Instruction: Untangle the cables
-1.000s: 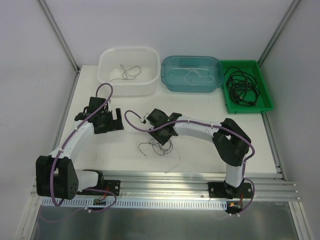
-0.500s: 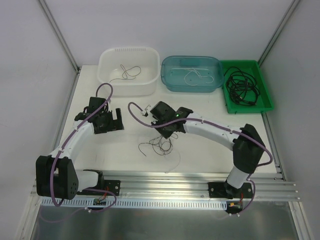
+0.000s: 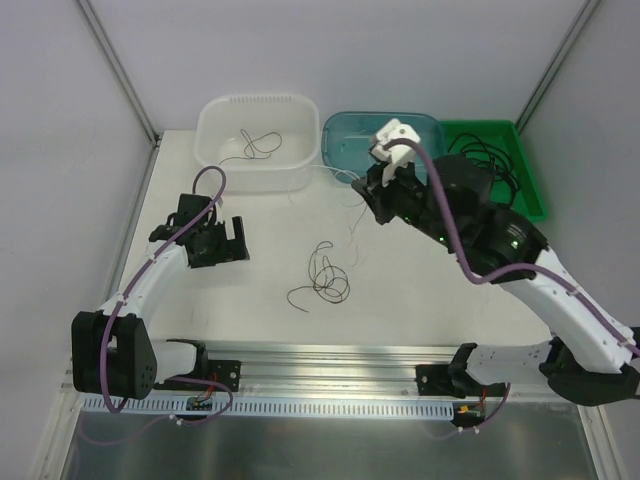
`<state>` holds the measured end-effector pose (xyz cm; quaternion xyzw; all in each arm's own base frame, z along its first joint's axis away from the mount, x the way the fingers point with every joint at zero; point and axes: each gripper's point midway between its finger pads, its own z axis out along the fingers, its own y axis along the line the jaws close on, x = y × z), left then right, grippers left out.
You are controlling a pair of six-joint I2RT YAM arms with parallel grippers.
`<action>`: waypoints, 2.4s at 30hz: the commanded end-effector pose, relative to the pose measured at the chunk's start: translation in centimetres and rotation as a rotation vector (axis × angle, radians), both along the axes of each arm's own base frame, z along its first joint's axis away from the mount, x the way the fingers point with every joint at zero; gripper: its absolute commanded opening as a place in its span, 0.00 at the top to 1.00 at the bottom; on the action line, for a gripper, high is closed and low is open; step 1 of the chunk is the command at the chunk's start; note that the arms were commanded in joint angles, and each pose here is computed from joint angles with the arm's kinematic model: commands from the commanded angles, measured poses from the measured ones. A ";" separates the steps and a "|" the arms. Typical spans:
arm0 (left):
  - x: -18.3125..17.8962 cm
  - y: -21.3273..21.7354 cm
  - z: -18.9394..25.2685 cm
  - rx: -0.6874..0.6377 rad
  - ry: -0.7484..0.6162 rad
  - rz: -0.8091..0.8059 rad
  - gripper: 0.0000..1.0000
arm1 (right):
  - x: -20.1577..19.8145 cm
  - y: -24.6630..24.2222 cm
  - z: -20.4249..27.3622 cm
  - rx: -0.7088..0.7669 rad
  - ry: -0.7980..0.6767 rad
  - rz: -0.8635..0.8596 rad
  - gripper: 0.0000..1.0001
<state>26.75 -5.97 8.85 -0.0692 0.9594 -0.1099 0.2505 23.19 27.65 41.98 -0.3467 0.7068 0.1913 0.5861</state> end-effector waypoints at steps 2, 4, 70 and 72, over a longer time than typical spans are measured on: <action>0.0 -0.2 0.1 -0.021 0.007 -0.004 0.01 | 0.8 -0.4 3.7 0.144 -0.092 -0.053 0.99; 0.0 -0.2 0.1 -0.023 0.006 -0.004 0.01 | 1.9 -1.7 2.2 0.120 -0.084 -0.142 0.99; -0.4 -2.4 -0.4 -0.130 0.041 -0.081 0.01 | 38.4 -12.8 -17.1 0.149 0.205 -0.588 0.80; -0.5 -2.6 -0.4 -0.140 0.045 -0.085 0.01 | 38.3 -13.1 -17.9 0.152 0.226 -0.596 0.63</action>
